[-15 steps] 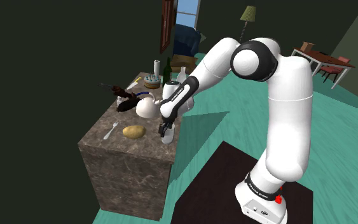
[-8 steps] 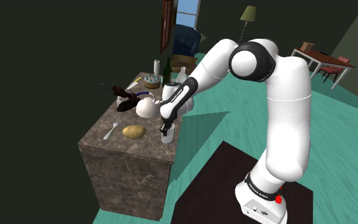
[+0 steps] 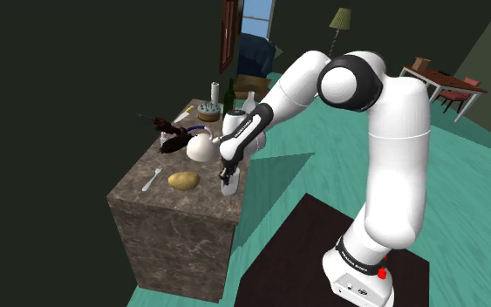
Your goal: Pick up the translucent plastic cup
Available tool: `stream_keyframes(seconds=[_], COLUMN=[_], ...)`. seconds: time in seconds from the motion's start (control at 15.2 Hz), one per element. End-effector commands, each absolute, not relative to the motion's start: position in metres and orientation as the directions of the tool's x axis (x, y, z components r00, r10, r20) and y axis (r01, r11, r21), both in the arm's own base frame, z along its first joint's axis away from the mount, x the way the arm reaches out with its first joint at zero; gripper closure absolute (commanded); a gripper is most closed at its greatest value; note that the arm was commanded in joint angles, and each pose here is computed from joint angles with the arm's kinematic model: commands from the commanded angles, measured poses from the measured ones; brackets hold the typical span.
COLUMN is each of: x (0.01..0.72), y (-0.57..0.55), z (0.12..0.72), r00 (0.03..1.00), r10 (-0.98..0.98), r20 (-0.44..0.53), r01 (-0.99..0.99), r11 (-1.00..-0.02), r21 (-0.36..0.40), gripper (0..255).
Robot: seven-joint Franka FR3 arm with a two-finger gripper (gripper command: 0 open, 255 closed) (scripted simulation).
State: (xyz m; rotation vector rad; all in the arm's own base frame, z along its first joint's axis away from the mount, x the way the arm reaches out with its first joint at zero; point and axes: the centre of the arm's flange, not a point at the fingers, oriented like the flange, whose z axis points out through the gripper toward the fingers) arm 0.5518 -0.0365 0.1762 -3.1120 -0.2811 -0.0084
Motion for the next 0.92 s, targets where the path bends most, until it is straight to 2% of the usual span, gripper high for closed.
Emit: stream_keyframes(seconds=[0.0, 0.86], x=[0.552, 0.552], y=[-0.038, -0.038], z=[0.186, 0.245], r00=[0.984, 0.984], r10=[0.179, 0.179], r20=[0.007, 0.007], r01=[0.179, 0.179], r11=[-0.984, -0.984], r21=[-0.016, -0.016], gripper=[255, 255])
